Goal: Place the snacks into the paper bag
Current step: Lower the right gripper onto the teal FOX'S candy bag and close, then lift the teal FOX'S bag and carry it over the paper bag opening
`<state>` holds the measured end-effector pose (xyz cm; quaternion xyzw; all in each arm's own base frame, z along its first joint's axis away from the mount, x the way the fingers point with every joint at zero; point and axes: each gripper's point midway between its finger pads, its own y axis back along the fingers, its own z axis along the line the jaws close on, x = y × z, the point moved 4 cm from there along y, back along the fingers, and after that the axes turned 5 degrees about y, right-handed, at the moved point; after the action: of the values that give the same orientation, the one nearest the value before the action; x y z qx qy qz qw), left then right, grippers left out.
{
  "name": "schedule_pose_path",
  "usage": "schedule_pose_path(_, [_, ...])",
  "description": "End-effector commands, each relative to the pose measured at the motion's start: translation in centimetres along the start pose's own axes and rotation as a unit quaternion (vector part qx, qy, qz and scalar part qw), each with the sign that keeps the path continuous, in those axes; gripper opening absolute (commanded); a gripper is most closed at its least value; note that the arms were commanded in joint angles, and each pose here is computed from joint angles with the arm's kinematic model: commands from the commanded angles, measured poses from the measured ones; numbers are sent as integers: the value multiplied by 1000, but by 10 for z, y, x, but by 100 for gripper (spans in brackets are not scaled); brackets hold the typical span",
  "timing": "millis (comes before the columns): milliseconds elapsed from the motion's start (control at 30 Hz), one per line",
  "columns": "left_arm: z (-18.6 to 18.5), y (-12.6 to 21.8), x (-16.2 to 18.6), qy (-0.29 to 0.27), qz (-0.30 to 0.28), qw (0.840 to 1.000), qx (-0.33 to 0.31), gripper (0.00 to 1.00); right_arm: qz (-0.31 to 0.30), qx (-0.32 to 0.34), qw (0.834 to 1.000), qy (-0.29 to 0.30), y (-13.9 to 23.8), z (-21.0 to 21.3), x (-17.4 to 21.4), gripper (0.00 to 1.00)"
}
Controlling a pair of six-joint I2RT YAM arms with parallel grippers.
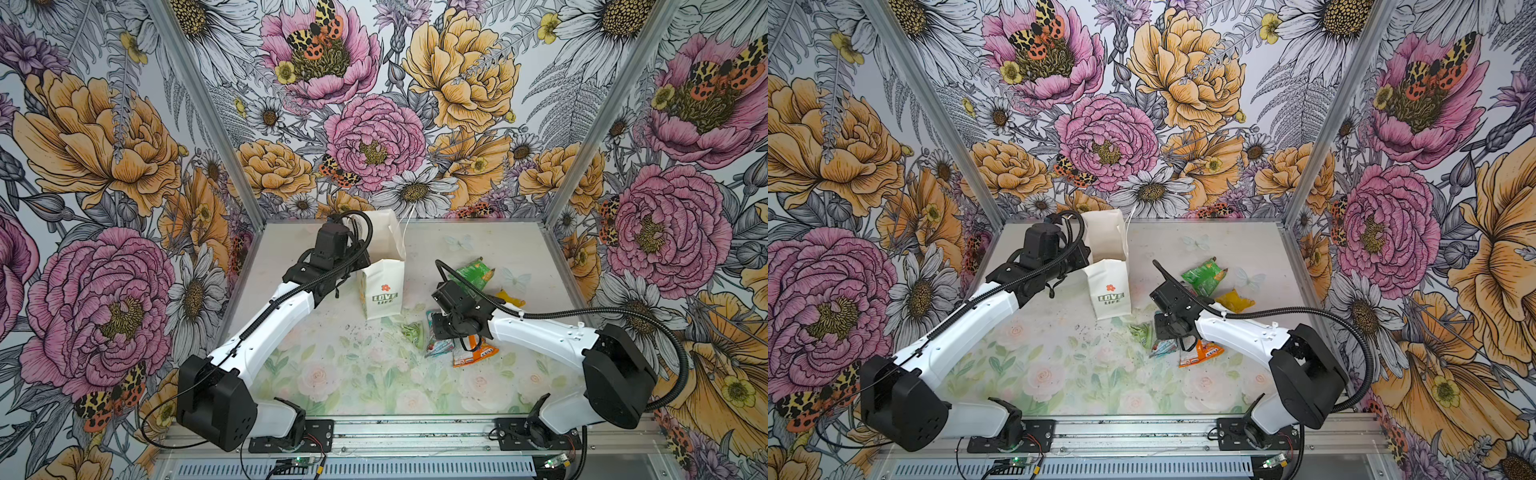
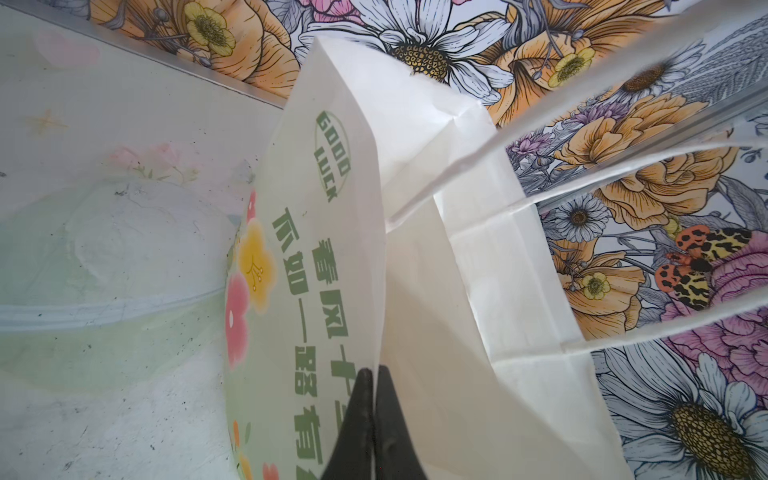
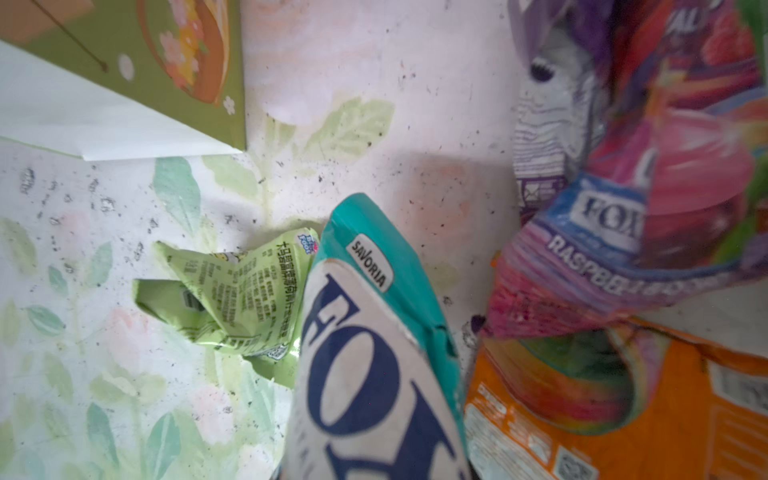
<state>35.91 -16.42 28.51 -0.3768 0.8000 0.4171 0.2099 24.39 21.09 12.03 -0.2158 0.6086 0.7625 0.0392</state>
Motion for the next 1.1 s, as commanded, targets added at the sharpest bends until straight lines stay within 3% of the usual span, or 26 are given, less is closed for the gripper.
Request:
schedule_pose_path(0, [-12, -4, 9, -23, 20, 999, 36, 0, -54, -32, 998, 16, 32, 8, -28, 22])
schedule_pose_path(467, [-29, -4, 9, -38, 26, 995, 86, 0, -191, -78, 975, 85, 138, 25, -101, 15])
schedule_pose_path(767, [-30, -7, 9, -28, 20, 996, 83, 0, -302, -93, 942, 118, 222, 41, -144, 11])
schedule_pose_path(1067, [-29, -11, 9, -15, 20, 996, 81, 0, -378, -109, 909, 140, 282, 57, -179, 10])
